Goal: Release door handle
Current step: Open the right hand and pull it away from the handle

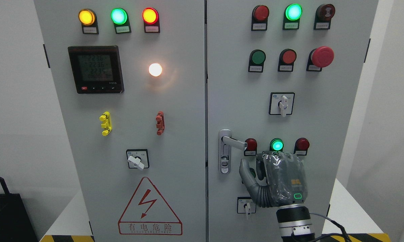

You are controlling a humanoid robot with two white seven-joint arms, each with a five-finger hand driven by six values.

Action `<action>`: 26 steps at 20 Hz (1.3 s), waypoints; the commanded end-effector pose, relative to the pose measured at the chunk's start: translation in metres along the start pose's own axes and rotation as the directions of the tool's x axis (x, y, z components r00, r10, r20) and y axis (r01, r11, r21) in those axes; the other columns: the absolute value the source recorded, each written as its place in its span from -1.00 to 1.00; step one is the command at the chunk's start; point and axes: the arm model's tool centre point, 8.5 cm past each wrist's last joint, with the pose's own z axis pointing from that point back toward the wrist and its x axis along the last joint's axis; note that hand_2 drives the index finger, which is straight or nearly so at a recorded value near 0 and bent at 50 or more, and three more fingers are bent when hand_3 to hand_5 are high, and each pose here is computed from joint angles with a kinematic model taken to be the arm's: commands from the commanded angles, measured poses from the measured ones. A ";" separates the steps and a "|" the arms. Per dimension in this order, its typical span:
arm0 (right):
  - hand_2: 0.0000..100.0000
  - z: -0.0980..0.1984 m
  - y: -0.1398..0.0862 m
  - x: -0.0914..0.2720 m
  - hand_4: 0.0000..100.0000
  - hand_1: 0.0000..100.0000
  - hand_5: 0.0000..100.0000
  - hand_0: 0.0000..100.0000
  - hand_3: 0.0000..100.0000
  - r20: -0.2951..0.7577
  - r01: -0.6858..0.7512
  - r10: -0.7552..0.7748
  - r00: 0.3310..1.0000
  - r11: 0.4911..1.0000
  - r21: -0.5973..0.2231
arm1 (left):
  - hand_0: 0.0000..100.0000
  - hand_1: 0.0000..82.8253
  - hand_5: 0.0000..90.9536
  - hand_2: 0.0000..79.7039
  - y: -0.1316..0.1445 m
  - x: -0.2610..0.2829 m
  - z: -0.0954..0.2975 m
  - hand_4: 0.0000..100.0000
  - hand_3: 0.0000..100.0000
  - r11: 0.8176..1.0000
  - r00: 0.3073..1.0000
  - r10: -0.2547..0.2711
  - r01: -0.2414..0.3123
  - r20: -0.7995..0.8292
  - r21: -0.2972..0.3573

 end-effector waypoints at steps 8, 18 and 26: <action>-0.19 0.039 -0.046 -0.057 -0.10 -0.39 -0.18 0.24 0.20 0.083 -0.042 0.052 0.995 0.992 -0.117 | -0.76 -0.06 -1.00 -1.00 0.000 0.000 0.000 -1.00 -1.00 1.000 1.000 0.018 -0.018 0.001 0.000; -1.00 0.046 -0.065 -0.078 -1.00 -0.79 -1.00 0.14 -1.00 0.118 0.038 -0.025 0.993 0.993 -0.111 | -0.76 -0.06 -1.00 -1.00 0.000 0.000 0.000 -1.00 -1.00 1.000 1.000 0.018 -0.018 0.001 0.000; -1.00 0.047 -0.060 -0.074 -1.00 -0.79 -1.00 0.06 -1.00 0.114 0.072 -0.061 0.992 0.993 -0.094 | -0.76 -0.06 -1.00 -1.00 0.000 0.000 0.000 -1.00 -1.00 1.000 1.000 0.018 -0.018 0.001 0.000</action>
